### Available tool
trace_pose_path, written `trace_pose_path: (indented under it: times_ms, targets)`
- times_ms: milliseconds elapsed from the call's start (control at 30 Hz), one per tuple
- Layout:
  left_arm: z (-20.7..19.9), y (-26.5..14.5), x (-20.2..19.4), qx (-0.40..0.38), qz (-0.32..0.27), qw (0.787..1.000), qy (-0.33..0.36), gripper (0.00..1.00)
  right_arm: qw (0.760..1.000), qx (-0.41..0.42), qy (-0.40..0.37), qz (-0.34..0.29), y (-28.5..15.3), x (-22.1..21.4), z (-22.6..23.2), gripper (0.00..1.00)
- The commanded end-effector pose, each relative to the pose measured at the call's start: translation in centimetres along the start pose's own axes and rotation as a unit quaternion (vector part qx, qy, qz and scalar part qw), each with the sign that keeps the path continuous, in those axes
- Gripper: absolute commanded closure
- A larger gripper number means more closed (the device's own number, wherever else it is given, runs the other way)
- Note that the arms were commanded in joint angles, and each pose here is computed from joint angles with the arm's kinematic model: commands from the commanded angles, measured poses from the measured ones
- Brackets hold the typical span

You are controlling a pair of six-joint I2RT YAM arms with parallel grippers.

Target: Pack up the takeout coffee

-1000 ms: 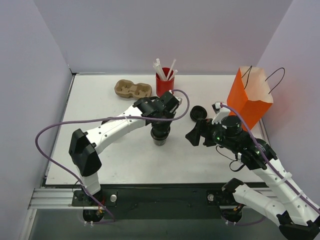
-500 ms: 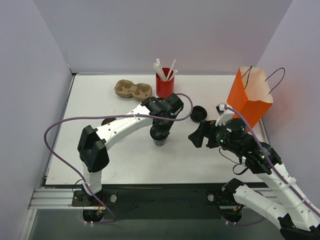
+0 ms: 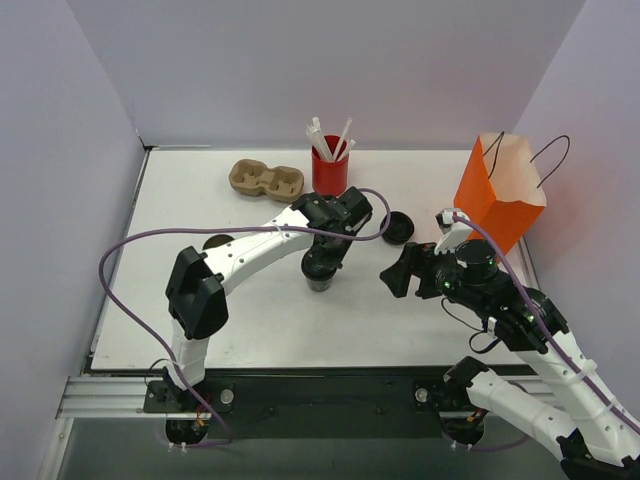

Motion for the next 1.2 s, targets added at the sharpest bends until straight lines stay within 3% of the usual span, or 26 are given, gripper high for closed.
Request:
trace_pose_path:
  times_ms: [0,500,1033,1167]
  targets:
    - [0.1,-0.8,0.8,0.004,-0.012,1.000,-0.004,1.00,0.999,0.003,-0.005,-0.036,-1.6,1.3,0.3,0.18]
    - [0.3,-1.9,0.9,0.012,-0.010,1.000,-0.004,1.00,0.999,-0.002,-0.008,-0.037,-1.8,1.1,0.1,0.19]
    - [-0.3,0.2,0.4,0.007,0.018,1.000,0.001,1.00,0.999,-0.008,-0.012,-0.043,-2.4,1.1,-0.1,0.18]
    - [-0.3,0.6,0.3,0.009,0.023,1.000,0.001,0.93,0.999,-0.007,-0.013,-0.044,-2.4,1.1,-0.1,0.18]
Point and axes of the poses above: each gripper's point midway between its finger pads, its own y axis out along the fingers, its own z axis along the line the jaws close on, x = y × z, the point moved 8 cm from there along -y, back along the fingers, and after that the axes turned 1 degree about -y, right-handed, at the moved point
